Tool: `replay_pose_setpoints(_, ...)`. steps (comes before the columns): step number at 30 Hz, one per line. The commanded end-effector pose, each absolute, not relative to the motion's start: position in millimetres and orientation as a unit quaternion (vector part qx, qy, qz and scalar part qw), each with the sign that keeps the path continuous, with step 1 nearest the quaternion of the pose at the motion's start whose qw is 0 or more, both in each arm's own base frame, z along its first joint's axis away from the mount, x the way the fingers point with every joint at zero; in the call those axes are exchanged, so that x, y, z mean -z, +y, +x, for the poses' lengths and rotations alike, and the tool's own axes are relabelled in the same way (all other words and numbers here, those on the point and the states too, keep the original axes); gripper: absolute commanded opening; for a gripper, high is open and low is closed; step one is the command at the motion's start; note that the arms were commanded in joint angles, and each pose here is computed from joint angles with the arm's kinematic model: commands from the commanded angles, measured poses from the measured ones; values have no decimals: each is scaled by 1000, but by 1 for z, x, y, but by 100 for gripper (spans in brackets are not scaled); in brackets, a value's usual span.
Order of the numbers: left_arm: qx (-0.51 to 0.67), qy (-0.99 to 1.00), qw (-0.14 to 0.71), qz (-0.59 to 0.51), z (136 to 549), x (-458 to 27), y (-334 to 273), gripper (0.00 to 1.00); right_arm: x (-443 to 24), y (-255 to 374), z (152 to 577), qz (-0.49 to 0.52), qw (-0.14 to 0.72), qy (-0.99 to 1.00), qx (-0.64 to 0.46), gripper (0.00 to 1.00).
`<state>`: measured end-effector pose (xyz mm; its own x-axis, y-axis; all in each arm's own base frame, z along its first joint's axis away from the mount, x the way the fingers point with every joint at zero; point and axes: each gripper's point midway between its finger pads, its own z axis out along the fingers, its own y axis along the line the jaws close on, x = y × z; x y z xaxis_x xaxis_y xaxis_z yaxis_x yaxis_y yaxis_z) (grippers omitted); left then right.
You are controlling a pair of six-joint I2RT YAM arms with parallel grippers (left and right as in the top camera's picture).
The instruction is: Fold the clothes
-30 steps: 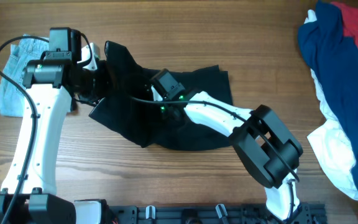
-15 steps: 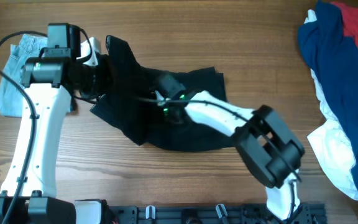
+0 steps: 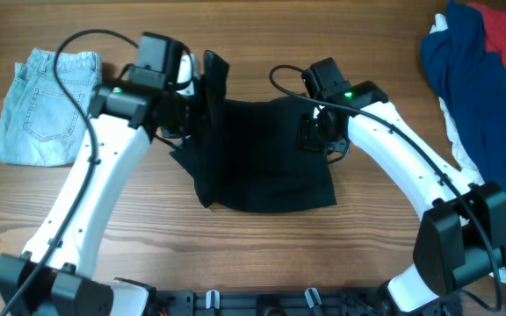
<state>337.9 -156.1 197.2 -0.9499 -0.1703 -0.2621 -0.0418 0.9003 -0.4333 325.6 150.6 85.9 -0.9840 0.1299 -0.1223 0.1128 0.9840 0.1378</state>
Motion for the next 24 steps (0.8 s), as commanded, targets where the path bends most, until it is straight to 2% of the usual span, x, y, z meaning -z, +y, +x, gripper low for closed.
replay_pose_setpoints(1, 223, 964, 139, -46, 340, -192, -183, 4, -79, 142, 324, 57, 60, 996, -42, 4)
replay_pose_setpoints(7, 229, 965, 123, -18, 336, -176, -219, 4, -71, 120, 313, 51, 41, 998, 16, 4)
replay_pose_setpoints(16, 227, 968, 106, -34, 337, -159, -235, 4, -66, 112, 308, 68, 29, 996, 40, 4)
replay_pose_setpoints(24, 239, 963, 112, -60, 343, -161, -242, 4, -27, 107, 297, 72, -23, 995, 66, 5)
